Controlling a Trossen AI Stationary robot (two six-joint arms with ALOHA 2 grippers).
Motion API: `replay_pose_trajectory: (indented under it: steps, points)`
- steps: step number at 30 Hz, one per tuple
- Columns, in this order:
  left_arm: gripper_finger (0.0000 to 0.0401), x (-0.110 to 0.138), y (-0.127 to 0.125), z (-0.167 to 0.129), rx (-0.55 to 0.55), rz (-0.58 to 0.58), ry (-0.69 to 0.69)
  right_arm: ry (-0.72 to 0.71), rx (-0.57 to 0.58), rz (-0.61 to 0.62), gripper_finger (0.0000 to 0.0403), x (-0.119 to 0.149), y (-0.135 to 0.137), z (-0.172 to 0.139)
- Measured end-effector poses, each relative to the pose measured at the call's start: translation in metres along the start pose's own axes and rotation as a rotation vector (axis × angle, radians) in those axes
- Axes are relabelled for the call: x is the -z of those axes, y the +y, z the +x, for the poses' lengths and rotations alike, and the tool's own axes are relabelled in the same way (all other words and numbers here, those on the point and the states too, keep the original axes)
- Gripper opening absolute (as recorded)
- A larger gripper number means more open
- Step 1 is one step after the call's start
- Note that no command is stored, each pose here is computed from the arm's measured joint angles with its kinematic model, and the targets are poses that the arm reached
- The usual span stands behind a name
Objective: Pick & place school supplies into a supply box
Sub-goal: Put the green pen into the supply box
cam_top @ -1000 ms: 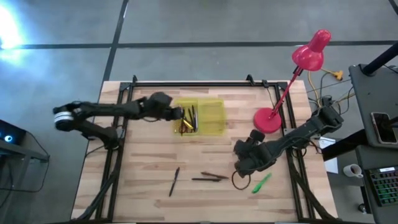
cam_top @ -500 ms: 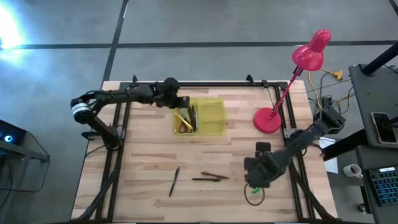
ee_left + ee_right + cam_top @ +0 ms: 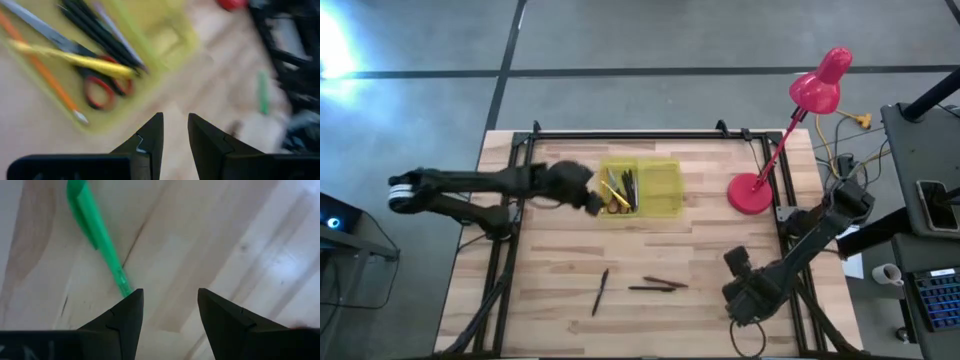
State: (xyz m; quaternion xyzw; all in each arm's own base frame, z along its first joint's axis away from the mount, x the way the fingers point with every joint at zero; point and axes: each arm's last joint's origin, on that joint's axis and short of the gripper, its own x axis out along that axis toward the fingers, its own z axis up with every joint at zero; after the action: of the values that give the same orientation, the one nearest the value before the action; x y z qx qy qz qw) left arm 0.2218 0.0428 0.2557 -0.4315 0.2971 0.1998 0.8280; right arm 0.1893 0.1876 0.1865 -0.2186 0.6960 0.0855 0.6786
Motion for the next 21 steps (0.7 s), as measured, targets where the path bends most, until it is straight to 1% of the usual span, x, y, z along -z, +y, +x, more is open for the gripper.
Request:
replay_pose_trajectory:
  steps: [3,5,9,12,15,18,21]
  points:
    - [0.0073,0.025,-0.003,-0.012,0.108,-0.008,-0.001,0.038,-0.033,-0.02,0.018,-0.002,0.006,0.007]
    - [0.0073,0.038,-0.002,-0.017,0.173,-0.05,-0.024,0.039,-0.076,-0.019,0.018,-0.007,0.011,0.012]
    - [0.0073,0.058,0.009,-0.019,0.284,-0.152,-0.063,-0.027,-0.191,-0.019,0.018,-0.02,0.022,0.024]
    - [0.0073,0.068,0.02,-0.017,0.323,-0.211,-0.068,-0.082,-0.221,-0.026,0.018,-0.029,0.032,0.036]
    - [0.0073,0.075,0.031,-0.015,0.337,-0.276,-0.063,-0.056,-0.202,-0.024,0.0178,-0.03,0.035,0.049]
    - [0.0073,0.079,0.038,-0.014,0.351,-0.314,-0.061,-0.019,-0.185,0.021,0.0154,-0.031,0.033,0.059]
    - [0.0073,0.081,0.039,-0.014,0.356,-0.325,-0.056,-0.019,-0.183,0.027,0.0098,-0.031,0.027,0.063]
